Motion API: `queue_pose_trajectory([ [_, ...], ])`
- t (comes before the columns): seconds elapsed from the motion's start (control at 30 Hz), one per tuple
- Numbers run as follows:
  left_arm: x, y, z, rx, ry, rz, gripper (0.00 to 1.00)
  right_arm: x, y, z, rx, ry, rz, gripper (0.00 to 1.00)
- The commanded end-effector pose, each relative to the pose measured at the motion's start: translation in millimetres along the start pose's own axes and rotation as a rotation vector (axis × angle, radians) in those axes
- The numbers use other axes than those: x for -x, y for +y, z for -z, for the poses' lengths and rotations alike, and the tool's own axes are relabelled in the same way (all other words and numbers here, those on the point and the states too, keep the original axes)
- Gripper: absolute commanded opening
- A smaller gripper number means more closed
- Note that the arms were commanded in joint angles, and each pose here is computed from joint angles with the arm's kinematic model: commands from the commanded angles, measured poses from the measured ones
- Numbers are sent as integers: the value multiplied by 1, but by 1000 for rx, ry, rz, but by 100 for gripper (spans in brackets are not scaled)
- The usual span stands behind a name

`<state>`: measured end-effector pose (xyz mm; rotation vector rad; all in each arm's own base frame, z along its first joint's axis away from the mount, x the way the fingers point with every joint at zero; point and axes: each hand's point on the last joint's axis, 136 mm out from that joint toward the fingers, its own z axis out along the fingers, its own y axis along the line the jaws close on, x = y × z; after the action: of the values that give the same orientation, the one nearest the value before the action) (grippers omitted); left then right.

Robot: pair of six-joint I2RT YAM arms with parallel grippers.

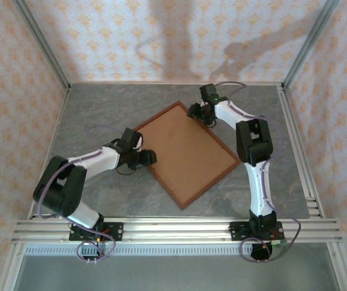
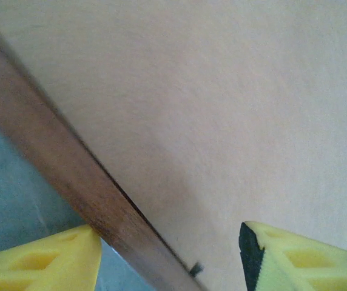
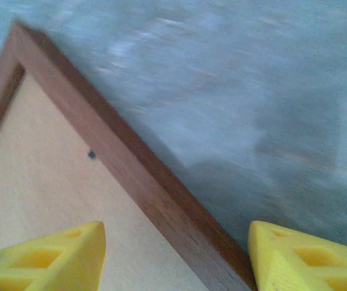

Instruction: Put the photo into the frame

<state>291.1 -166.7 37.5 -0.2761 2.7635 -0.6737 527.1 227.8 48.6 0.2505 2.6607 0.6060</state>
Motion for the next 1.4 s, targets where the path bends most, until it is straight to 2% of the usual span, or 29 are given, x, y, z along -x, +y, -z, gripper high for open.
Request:
queue_pose_trajectory([
  [0.0,1,-24,26,-91,-49,-70,65,-20,58,5,98,76,72,67],
  [0.1,28,-12,58,21,-202,-144,75,-5,49,31,-4,11,140,72],
  [0.17,58,-4,77,72,-314,-143,82,2,34,58,-98,-48,182,76],
  [0.3,112,13,83,133,-428,-101,89,-10,-7,105,-222,-125,183,83],
  [0.47,159,16,49,181,-328,-162,93,-61,-76,153,-320,-140,88,92],
  [0.6,176,21,16,224,-219,-221,93,-112,-120,176,-355,-99,-6,98],
  [0.73,185,32,-14,256,-135,-236,93,-154,-139,181,-358,-54,-69,99],
  [0.87,185,28,-34,215,-70,-242,93,-173,-146,170,-320,-51,-129,98],
  [1.07,167,25,-44,148,-22,-221,82,-177,-129,138,-199,9,-158,94],
  [1.37,127,43,-26,180,-15,-170,44,-156,-107,122,-122,5,-137,83],
])
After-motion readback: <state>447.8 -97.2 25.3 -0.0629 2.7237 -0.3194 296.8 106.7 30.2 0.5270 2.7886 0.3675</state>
